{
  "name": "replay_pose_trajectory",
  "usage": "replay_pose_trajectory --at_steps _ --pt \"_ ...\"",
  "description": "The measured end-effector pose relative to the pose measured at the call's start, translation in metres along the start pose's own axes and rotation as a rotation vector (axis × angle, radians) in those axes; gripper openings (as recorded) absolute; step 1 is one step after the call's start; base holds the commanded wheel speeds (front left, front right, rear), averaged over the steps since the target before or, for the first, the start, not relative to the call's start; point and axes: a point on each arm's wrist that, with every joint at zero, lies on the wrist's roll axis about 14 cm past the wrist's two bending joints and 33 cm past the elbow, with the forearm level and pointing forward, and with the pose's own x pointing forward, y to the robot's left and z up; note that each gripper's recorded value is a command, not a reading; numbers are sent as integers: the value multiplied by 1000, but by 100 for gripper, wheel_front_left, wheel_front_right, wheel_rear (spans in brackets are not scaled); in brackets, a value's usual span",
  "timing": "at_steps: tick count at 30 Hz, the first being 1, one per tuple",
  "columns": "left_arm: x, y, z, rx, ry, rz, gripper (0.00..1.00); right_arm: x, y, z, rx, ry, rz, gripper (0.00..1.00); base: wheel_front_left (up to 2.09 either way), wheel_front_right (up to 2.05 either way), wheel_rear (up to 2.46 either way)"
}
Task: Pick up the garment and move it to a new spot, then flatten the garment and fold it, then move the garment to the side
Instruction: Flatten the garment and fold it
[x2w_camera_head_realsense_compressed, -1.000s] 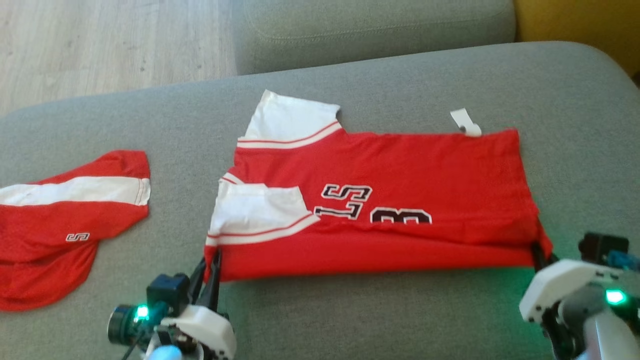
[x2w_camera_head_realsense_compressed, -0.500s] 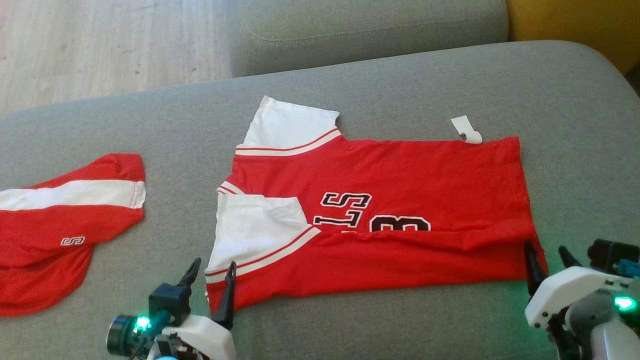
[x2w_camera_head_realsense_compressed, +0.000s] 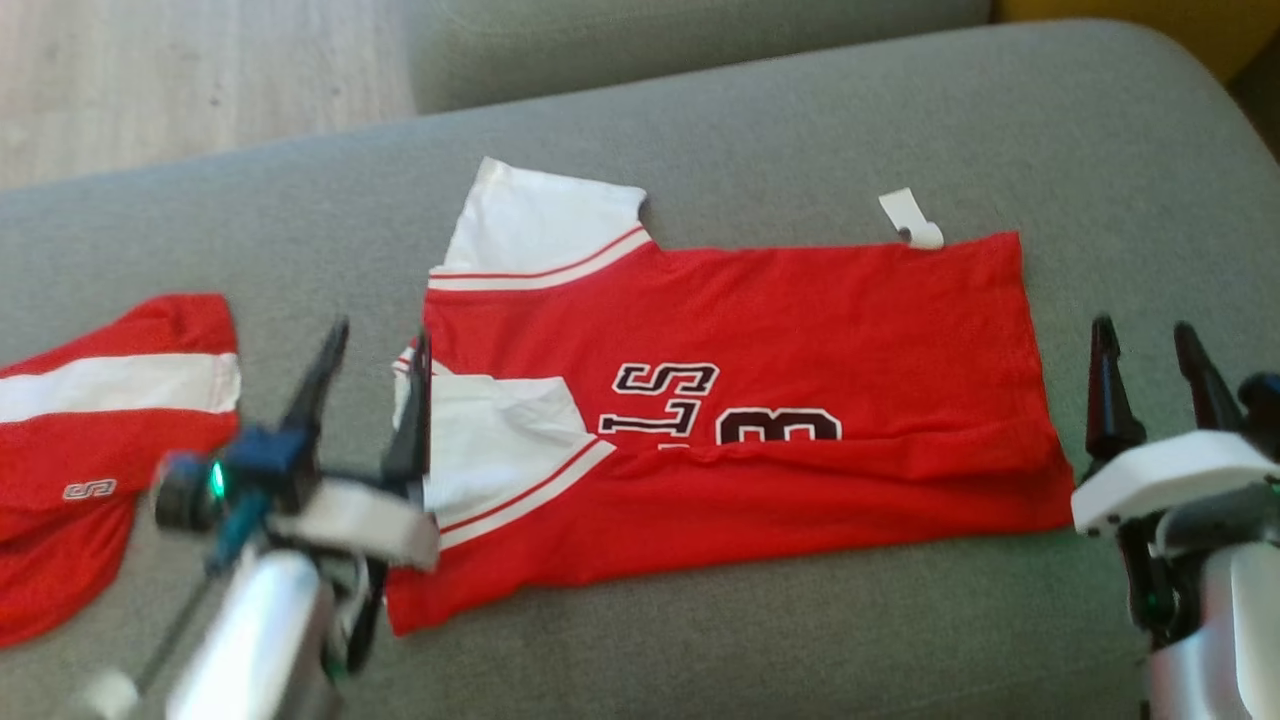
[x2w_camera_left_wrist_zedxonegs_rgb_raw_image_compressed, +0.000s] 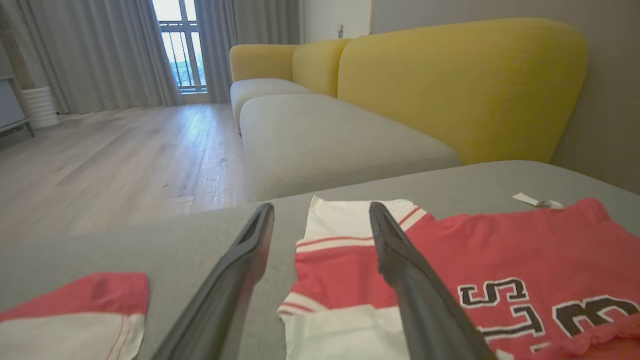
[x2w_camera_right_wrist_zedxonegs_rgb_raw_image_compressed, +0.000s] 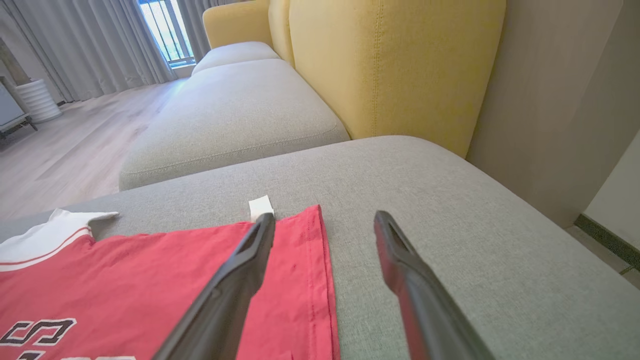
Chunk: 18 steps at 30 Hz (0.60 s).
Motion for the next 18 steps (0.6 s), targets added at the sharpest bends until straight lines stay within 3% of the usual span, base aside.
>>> replay_pose_trajectory --at_steps 9,18 --pt "88 -8 35 140 61 -206 100 32 8 23 -33 -67 14 100 0 0 0" --pt "141 -19 -15 226 421 -361 100 56 6 34 -75 -103 10 100 0 0 0"
